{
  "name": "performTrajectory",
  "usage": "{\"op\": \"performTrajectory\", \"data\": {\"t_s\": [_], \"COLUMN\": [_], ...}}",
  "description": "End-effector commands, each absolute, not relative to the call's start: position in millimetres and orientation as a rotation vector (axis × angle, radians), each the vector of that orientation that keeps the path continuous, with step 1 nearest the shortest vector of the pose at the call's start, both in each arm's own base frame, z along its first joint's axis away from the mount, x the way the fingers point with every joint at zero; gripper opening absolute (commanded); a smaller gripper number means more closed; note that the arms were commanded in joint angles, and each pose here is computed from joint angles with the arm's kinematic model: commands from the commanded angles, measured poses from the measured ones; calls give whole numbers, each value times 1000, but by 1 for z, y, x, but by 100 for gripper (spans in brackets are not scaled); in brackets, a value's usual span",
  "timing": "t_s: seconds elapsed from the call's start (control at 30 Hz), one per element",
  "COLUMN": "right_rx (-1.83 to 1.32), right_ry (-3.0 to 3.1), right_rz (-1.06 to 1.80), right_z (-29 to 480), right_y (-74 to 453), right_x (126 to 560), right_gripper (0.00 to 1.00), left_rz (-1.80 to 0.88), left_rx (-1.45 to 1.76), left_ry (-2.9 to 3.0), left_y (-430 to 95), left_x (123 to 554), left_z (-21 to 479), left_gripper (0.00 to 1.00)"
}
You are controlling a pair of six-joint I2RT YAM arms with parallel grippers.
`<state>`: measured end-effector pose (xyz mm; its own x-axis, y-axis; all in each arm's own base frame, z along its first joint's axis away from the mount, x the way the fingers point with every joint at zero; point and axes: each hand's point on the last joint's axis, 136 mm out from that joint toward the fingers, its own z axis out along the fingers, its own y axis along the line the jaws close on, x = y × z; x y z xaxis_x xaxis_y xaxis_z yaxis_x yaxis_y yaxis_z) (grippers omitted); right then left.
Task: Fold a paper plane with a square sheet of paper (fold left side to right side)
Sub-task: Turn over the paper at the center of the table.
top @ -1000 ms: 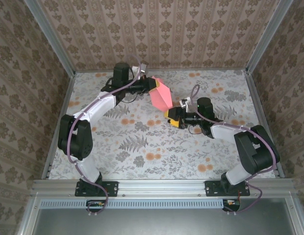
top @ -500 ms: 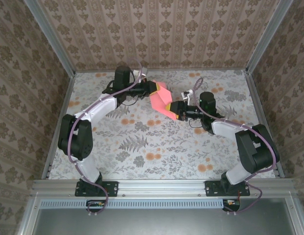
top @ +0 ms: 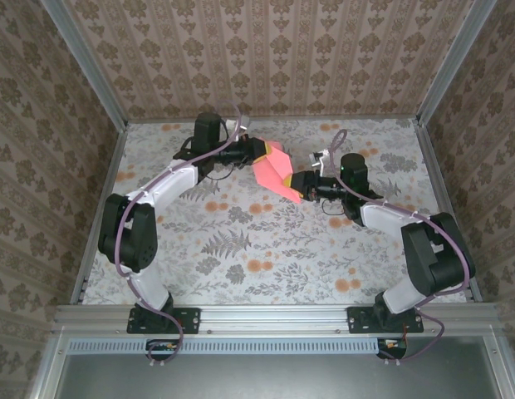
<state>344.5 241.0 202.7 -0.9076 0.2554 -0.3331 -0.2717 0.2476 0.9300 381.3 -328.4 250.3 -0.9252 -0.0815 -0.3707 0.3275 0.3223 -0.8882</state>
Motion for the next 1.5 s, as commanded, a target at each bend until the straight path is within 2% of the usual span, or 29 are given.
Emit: {"op": "performTrajectory", "data": {"t_s": [0.0, 0.13, 0.3, 0.5, 0.8, 1.1, 1.3, 1.47], "right_rx": [-78, -82, -105, -226, -607, -881, -1040, -1190], "right_ry": [2099, 2169, 2295, 2461, 2509, 2234, 2120, 2127], "right_rz": [1637, 1560, 1374, 953, -83, -950, -1195, -1236], "right_z": [216, 206, 193, 181, 172, 169, 144, 105], "right_y": [238, 233, 221, 208, 197, 193, 208, 226], "right_x": [343, 338, 330, 325, 327, 345, 351, 342], "right_gripper": [22, 15, 11, 10, 10, 11, 11, 12], "left_rz": [-1638, -1493, -1320, -1119, -850, -767, -773, -783], "left_rx": [293, 291, 231, 140, -31, -140, -158, -166], "left_ry": [2206, 2272, 2290, 2246, 2163, 2135, 2143, 2157], "left_y": [-327, -310, -271, -223, -162, -130, -127, -127], "left_x": [368, 365, 364, 359, 350, 341, 339, 339], "left_z": [268, 257, 253, 260, 271, 270, 265, 260], "left_gripper": [24, 46, 67, 80, 87, 91, 92, 92]}}
